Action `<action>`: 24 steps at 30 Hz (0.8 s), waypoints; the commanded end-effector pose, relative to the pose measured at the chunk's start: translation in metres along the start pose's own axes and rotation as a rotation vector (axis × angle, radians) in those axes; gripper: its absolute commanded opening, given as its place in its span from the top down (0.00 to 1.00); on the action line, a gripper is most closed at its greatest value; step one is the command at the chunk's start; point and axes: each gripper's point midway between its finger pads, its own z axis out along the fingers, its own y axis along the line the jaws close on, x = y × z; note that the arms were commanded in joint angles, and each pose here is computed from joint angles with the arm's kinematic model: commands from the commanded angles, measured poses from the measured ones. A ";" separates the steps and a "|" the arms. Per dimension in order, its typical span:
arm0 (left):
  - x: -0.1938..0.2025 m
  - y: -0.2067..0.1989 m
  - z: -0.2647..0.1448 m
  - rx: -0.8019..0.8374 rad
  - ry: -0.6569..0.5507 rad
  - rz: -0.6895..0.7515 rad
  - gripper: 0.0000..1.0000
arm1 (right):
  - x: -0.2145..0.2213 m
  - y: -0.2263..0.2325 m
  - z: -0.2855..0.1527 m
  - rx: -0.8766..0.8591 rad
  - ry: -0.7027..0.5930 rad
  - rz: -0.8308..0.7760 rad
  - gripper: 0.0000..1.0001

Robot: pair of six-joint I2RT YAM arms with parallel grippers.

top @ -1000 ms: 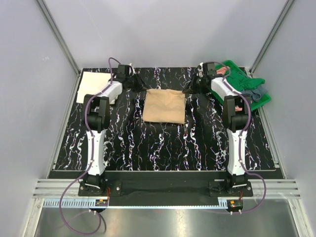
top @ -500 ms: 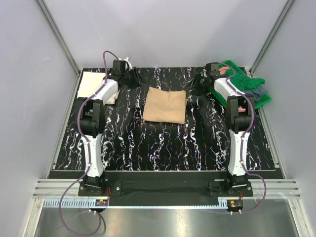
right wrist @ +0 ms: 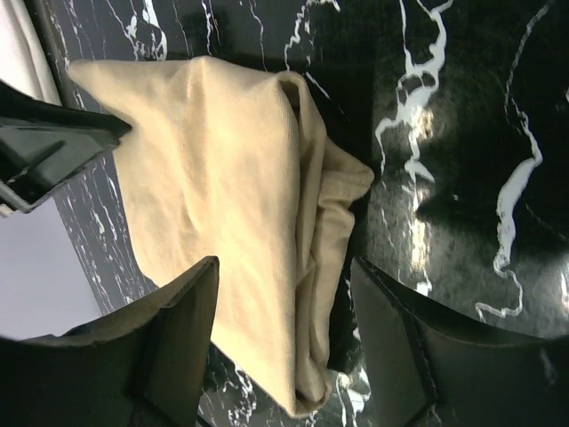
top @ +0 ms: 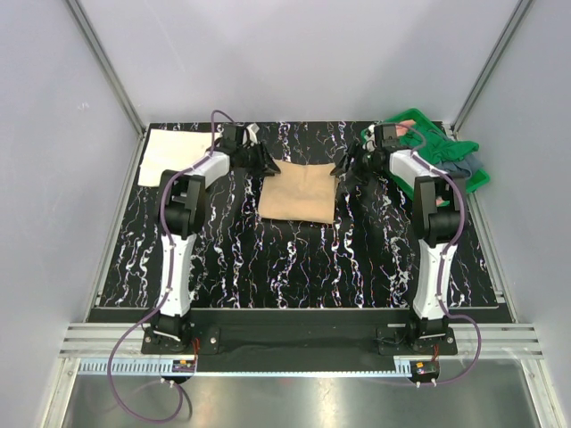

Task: Fold and stack the t-shirts
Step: Fold the tshirt

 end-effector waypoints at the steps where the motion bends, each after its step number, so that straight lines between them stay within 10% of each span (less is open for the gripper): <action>1: -0.026 -0.007 -0.002 0.028 -0.056 0.052 0.62 | -0.005 0.005 0.013 -0.062 -0.009 -0.053 0.32; 13: -0.028 0.004 0.011 0.019 -0.067 0.042 0.62 | -0.010 -0.002 0.053 -0.045 -0.053 -0.060 0.29; 21: -0.028 0.022 0.013 -0.002 -0.063 0.008 0.61 | -0.012 -0.010 0.065 -0.110 -0.038 -0.093 0.78; 23: -0.028 0.026 0.010 -0.017 -0.058 0.000 0.61 | -0.012 -0.013 0.066 -0.119 -0.035 -0.099 0.76; 24: -0.030 0.024 0.005 -0.021 -0.059 0.005 0.61 | -0.012 -0.014 0.066 -0.130 -0.027 -0.101 0.60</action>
